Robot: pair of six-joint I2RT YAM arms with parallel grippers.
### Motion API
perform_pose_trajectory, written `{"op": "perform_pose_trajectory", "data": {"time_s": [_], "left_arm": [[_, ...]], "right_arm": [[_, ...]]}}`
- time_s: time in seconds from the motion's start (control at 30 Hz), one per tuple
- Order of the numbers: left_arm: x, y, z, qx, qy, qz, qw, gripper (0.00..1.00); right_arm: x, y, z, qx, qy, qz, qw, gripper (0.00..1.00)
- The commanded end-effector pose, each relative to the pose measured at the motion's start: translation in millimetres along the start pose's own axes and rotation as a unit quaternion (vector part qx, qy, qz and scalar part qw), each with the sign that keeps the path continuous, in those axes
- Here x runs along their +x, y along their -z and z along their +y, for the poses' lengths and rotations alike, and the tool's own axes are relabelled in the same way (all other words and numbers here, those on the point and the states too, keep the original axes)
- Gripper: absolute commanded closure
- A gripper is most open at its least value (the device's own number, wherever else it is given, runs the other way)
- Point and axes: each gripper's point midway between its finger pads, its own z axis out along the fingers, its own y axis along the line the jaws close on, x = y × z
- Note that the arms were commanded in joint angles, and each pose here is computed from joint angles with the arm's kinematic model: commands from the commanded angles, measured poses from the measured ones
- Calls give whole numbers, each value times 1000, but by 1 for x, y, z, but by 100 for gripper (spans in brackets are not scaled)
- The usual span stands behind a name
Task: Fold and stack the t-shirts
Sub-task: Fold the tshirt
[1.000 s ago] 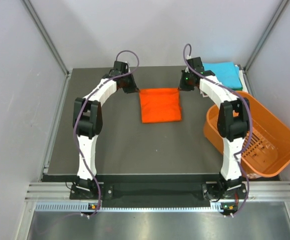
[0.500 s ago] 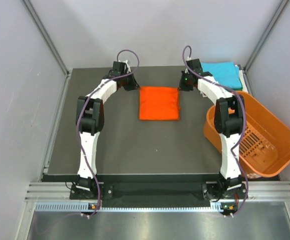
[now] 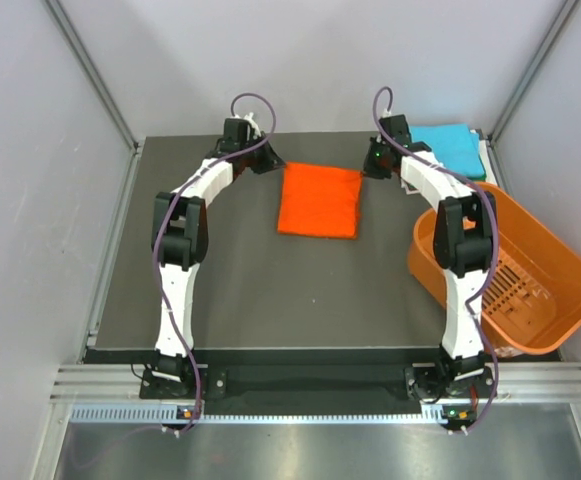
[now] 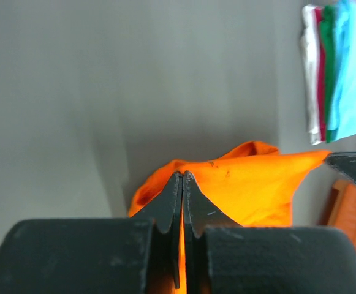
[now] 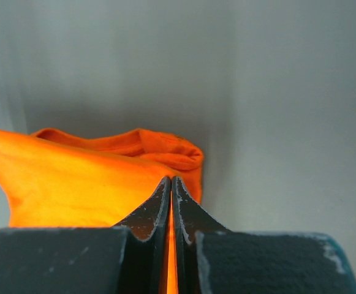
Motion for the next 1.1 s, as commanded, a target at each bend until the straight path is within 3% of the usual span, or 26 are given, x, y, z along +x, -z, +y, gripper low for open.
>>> {"op": "perform_pose_trajectory", "data": {"time_s": [0.0,0.17,0.43,0.53,0.57,0.63,0.73,0.8,0.9,1.07], "left_arm": [[-30,0,-14,43,-8,-49,998,100],[-21,-20,1,33,3,-31,999,100],[-37,-32,17,7,-12,-51,999,100],[-42,-25,20,-6,-20,-55,998,80],[-45,-21,18,-8,-26,-58,998,58],[-50,-6,9,-8,-52,-66,996,45],[-56,17,0,-17,-79,-75,994,41],[-60,35,-13,-12,-90,-82,993,40],[-32,49,-20,6,-83,-44,996,41],[42,65,2,4,-41,28,999,41]], "right_arm": [[-29,21,-12,13,-21,-43,999,100],[-27,6,-24,21,-32,-36,999,99],[-40,-24,-21,-12,-14,-46,999,92],[-45,-15,-19,-16,-7,-44,999,84],[-44,-11,-16,-21,-3,-44,999,81],[-45,11,-6,-44,4,-49,998,68],[-51,46,12,-60,25,-71,995,57],[-35,52,19,-65,37,-50,996,50],[-12,52,27,-68,58,-19,996,35],[30,32,27,-57,81,43,994,35]]}}
